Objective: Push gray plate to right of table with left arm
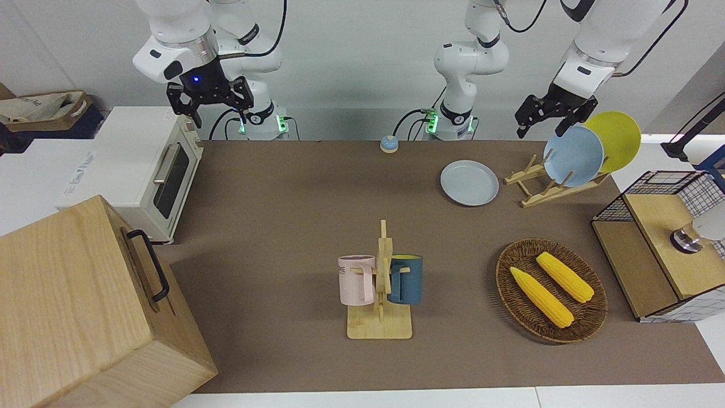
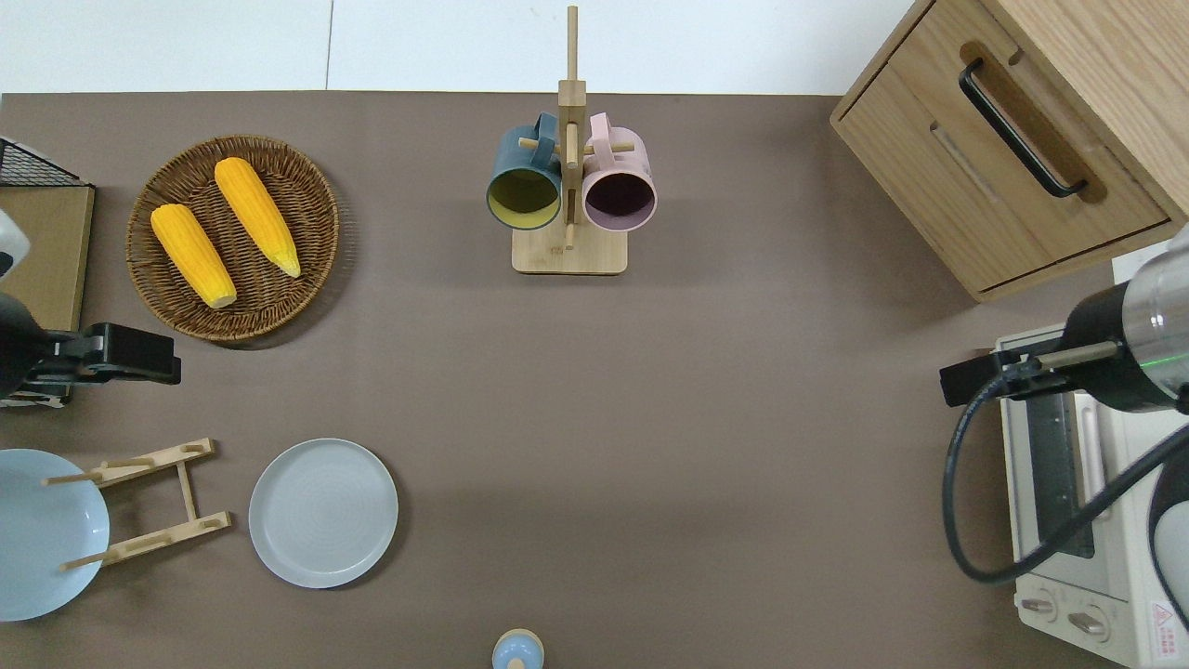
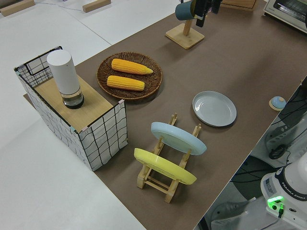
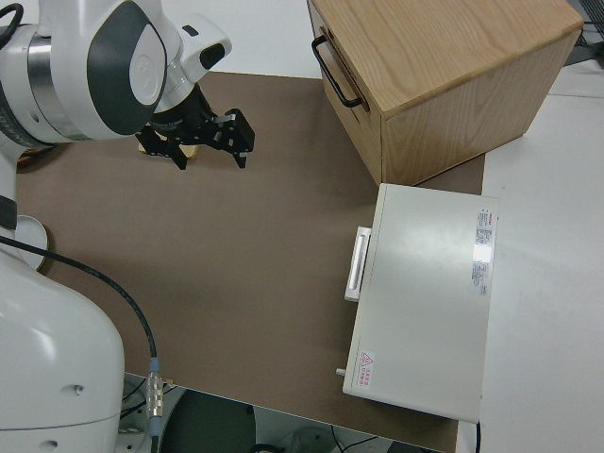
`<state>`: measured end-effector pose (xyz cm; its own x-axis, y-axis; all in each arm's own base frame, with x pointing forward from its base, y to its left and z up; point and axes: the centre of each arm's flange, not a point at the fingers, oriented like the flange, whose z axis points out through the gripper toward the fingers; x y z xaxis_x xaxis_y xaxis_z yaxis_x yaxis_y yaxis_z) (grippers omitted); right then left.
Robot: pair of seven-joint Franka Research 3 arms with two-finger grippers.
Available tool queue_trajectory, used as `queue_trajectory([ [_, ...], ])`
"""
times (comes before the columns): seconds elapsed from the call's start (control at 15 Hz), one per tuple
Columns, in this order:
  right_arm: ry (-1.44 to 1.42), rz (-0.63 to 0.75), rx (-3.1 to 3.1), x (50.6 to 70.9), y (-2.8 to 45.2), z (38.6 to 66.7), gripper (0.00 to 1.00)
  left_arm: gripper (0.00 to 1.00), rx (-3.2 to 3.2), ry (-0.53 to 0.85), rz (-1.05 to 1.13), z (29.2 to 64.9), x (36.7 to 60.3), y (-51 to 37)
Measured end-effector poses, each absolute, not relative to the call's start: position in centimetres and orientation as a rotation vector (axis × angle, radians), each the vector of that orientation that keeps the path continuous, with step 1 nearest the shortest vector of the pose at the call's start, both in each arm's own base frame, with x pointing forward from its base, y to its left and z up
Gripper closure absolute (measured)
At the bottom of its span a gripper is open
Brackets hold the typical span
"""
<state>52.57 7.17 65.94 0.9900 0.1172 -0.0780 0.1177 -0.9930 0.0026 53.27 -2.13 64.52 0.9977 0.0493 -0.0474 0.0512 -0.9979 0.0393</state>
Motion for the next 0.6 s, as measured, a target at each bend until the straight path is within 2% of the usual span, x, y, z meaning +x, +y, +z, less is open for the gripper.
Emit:
queue_trajectory([
  [0.6, 0.185, -0.122, 3.127, 52.6, 7.2, 65.9, 0.01, 0.00, 3.098, 0.105, -0.079, 64.7, 53.1, -1.3],
])
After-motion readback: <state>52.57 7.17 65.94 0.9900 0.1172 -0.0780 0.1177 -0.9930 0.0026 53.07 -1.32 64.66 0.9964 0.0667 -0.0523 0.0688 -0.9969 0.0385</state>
